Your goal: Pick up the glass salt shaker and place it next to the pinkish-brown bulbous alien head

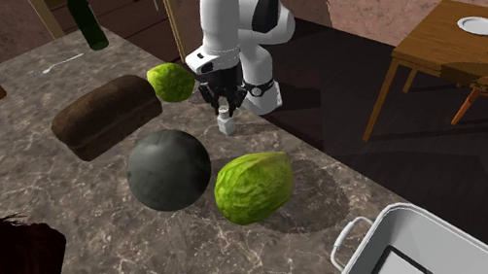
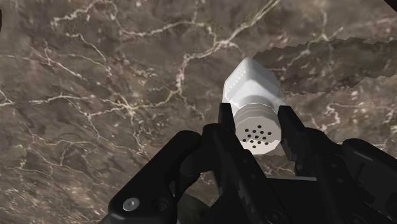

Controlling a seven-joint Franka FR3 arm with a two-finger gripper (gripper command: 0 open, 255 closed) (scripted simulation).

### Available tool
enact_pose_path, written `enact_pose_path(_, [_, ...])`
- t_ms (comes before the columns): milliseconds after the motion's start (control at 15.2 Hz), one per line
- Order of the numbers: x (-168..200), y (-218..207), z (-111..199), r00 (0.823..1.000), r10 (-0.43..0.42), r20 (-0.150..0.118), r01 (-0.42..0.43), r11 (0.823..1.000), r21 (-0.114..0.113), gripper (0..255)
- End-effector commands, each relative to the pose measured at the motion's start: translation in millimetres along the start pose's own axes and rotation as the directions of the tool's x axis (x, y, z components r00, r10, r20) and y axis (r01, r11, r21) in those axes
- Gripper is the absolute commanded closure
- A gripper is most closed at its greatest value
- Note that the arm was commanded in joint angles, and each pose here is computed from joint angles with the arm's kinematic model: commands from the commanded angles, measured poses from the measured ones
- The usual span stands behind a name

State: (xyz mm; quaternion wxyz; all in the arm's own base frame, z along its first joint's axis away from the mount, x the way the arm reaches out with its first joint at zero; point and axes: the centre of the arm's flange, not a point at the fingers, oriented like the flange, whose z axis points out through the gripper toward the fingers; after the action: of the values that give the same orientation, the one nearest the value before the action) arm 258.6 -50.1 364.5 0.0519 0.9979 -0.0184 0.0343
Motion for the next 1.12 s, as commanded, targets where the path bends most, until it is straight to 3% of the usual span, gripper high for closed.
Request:
enact_pose_path(0, [0,0,0,1.000,0.000,0.001,0.000,1.000,0.000,255])
enact_pose_path(1056, [6,9,-84,1.000,0.000,0.001,0.000,1.000,0.000,255])
